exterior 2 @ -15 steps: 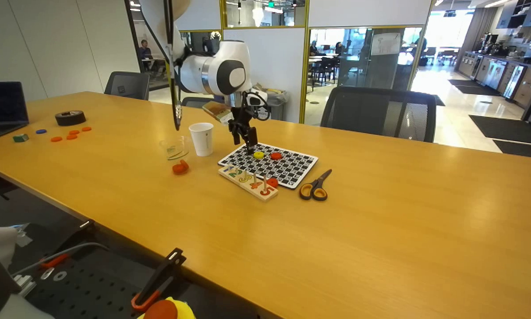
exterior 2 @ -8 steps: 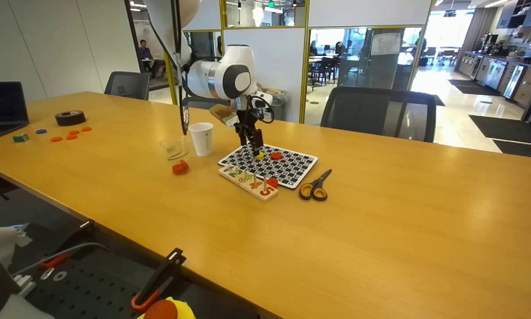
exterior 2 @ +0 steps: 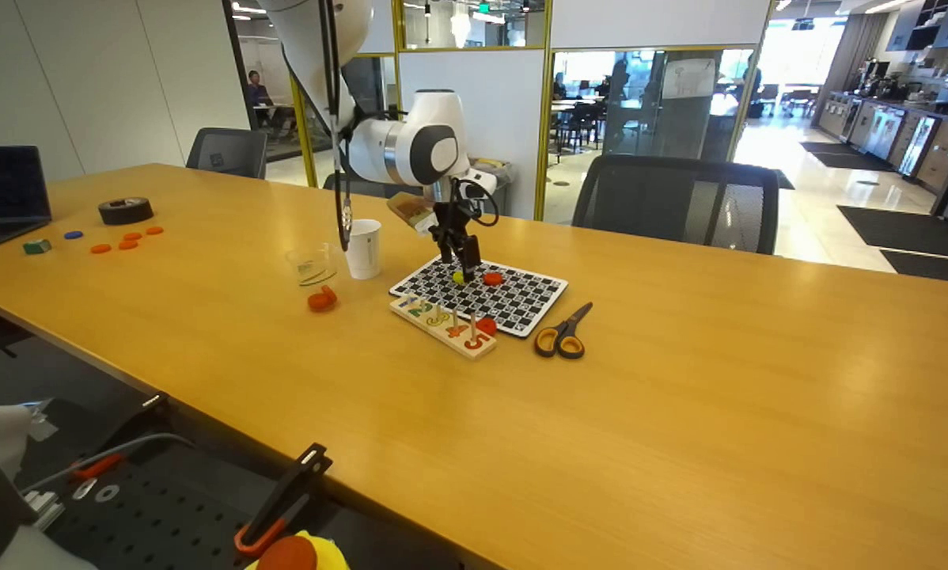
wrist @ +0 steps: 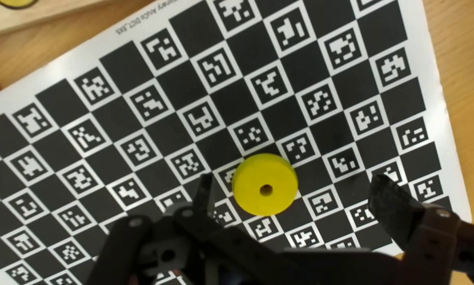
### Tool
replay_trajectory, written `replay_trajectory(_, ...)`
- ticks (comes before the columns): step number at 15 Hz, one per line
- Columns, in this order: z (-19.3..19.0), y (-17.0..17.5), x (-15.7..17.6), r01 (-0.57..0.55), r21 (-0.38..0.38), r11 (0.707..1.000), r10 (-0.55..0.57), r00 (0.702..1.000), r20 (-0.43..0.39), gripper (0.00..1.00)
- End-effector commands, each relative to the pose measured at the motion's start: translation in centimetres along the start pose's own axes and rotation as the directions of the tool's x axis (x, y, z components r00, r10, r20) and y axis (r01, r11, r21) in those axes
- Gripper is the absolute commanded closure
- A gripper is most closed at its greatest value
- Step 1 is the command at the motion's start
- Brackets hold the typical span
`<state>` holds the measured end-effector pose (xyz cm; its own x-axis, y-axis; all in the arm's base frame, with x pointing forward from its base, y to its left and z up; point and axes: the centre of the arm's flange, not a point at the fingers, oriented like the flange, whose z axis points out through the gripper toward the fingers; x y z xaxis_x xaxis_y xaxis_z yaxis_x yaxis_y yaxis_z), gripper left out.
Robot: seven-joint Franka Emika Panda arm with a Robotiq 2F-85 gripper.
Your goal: Put the orange circles in the transparent cup and the yellow circle in the white cup.
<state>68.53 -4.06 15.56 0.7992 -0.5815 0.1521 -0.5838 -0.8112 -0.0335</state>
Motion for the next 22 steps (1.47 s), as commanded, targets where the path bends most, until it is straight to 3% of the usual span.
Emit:
replay_trajectory(1,0.5,-0.4,1.7,-0.034,0.022,0.999,0.035,0.999,-0.021,0.0)
replay_trajectory(7,0.4,0.2,2.2,-0.043,0.021,0.999,0.044,0.999,-0.02,0.0)
replay_trajectory(8,0.3,0.3,2.2,-0.038,0.022,0.999,0.038,0.999,-0.017,0.25)
replay_trajectory(10,0.2,0.4,2.2,-0.037,0.023,0.999,0.038,0.999,-0.002,0.34)
replay_trajectory(17,-0.5,0.9,2.3,-0.036,0.003,0.999,0.036,0.999,0.035,0.87)
replay_trajectory(22,-2.5,0.1,1.4,-0.01,0.016,1.0,0.01,1.0,0.019,0.87)
